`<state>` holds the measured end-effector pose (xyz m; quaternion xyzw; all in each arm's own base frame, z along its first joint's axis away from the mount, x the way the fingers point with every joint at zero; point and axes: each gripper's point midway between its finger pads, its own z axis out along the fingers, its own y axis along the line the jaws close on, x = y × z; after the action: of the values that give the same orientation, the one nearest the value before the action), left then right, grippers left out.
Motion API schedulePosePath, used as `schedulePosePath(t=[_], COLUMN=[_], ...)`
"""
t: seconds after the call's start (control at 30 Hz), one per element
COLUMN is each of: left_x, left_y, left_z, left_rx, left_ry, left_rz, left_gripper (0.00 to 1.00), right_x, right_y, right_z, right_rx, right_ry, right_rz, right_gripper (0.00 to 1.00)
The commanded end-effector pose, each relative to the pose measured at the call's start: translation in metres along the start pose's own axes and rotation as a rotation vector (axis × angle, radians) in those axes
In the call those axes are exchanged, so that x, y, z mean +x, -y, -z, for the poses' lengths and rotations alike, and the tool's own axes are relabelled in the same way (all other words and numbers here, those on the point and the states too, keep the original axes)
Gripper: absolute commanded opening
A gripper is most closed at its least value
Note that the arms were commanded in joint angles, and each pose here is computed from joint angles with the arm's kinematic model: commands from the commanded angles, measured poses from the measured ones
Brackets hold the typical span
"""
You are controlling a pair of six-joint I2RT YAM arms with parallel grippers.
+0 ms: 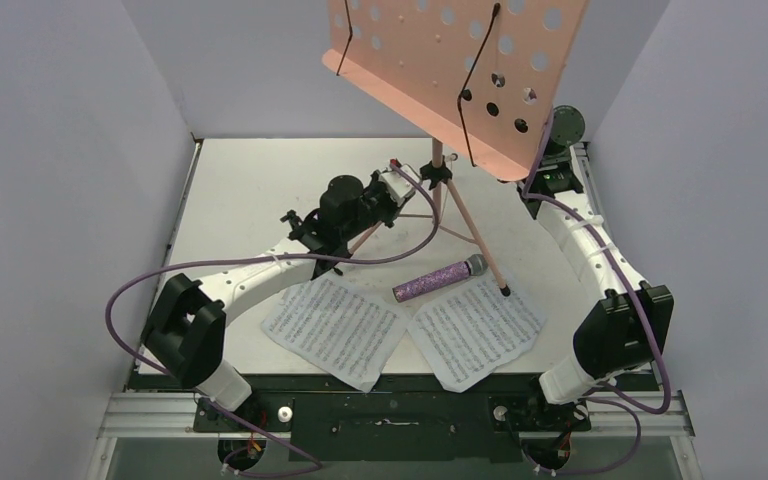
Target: Set up the instrument practice props
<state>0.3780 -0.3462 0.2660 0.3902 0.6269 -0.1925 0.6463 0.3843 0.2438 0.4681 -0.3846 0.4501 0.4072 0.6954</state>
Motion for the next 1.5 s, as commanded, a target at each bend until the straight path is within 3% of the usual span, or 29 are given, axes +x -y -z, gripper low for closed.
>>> schedulePosePath(t=[0.0,0.67,1.17,1.47], left_x=[-0.021,-0.022,-0.017,-0.012], left_y=[-0.011,-0.022,-0.031,-0.025], left_z=[-0.006,-0.023,-0.039,-0.056], left_rx=[-0.08,-0.267,-0.574,-0.611], left_ry=[0.033,-0.046,-0.137,-0.154], left_rz=[0.045,0.131,0.053,0.063], left_gripper=[0.0,0.0,0.0,0.0], right_x=[-0.125,-0.094,-0.077,-0.063], right_y=[-0.002,0.048,0.067,0.077], right_z=[0.011,0.007,0.012,0.018], right_rx=[0.046,0.004,-0.068,-0.083], right_ry=[0.305,0.295,0.355,0.373], right_rz=[0.462,0.509,0.477,0.444], right_gripper=[0.05,0.05,0.05,0.05])
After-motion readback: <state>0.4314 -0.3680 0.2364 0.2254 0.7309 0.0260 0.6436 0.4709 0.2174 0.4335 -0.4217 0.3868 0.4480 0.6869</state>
